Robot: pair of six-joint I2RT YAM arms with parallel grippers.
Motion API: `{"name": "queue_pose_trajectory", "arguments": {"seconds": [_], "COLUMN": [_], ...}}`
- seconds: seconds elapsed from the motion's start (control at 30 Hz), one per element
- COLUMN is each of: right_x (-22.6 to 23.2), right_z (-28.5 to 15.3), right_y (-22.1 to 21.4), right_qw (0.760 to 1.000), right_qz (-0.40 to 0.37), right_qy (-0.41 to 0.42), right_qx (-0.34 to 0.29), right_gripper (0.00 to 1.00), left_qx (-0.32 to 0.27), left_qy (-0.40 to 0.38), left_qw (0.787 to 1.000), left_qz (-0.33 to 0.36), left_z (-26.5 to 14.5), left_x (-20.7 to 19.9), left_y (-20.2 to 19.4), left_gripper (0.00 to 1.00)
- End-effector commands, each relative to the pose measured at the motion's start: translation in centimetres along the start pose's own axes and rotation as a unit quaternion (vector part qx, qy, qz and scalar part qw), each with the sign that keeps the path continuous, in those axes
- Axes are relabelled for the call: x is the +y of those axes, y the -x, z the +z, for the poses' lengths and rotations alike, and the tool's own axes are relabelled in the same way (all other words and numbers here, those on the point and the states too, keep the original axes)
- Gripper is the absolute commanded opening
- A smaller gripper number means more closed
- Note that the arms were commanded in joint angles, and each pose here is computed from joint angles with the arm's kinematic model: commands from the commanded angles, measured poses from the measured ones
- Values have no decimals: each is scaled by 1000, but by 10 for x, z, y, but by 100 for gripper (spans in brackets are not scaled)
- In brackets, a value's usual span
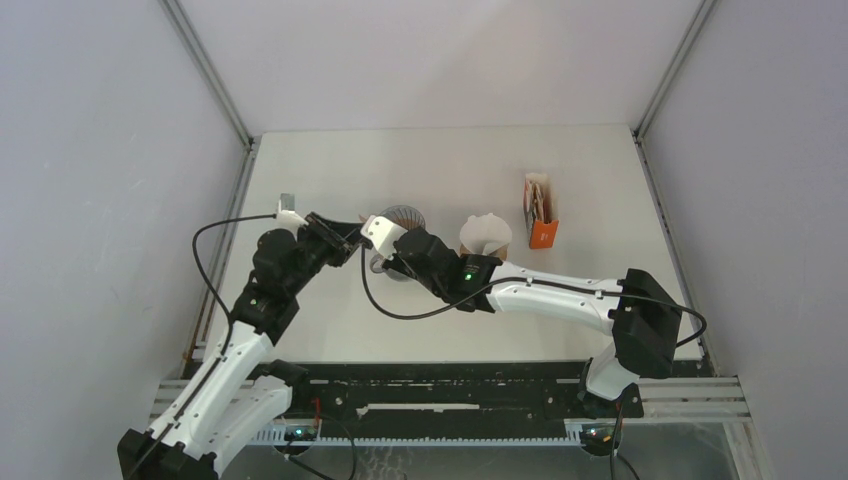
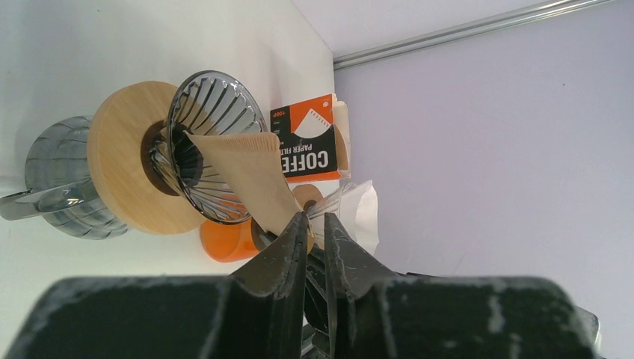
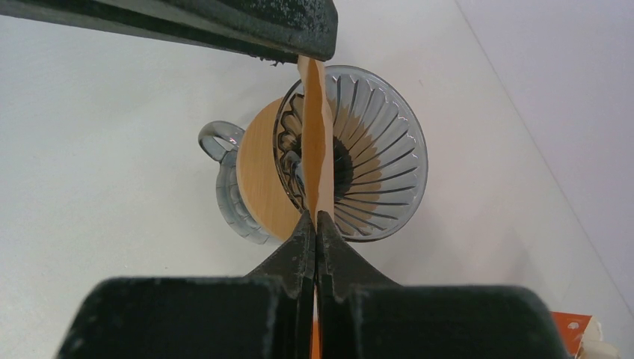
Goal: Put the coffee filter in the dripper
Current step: Place the coffee filter in the coffee dripper.
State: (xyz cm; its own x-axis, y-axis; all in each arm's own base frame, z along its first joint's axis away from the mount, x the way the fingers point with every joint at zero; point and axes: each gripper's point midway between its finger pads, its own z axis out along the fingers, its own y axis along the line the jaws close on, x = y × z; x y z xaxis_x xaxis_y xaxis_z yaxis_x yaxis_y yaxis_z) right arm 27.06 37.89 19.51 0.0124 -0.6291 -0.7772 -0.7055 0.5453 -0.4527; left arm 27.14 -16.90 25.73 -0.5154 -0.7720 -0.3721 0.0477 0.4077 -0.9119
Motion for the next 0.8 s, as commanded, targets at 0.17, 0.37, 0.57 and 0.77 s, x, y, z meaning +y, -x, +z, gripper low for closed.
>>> {"name": "queue_pose_trajectory", "arguments": {"seconds": [0.17,0.37,0.57,0.77], "right_x": [-9,-9,-9,-10], "right_z": [-2,-3,-3,-3], "right_y": [18,19,19,18], "right_qw": [999,999,999,999], "right_qz": [16,19,19,19], "right_qy": [-17,-16,-16,-17], "right_qx": [-27,-29,-29,-27], "right_gripper": [0,0,0,0], "left_qx": [-2,6,16,12], "left_qy": [-7,-3,3,2], "left_qw": [1000,1000,1000,1000], "left_qz": [1,0,2,5], "left_z": [-4,-3,-1,0], "left_x": [2,5,9,7], "left_y": [-1,-5,-9,-6], "left_gripper": [11,8,11,15]}}
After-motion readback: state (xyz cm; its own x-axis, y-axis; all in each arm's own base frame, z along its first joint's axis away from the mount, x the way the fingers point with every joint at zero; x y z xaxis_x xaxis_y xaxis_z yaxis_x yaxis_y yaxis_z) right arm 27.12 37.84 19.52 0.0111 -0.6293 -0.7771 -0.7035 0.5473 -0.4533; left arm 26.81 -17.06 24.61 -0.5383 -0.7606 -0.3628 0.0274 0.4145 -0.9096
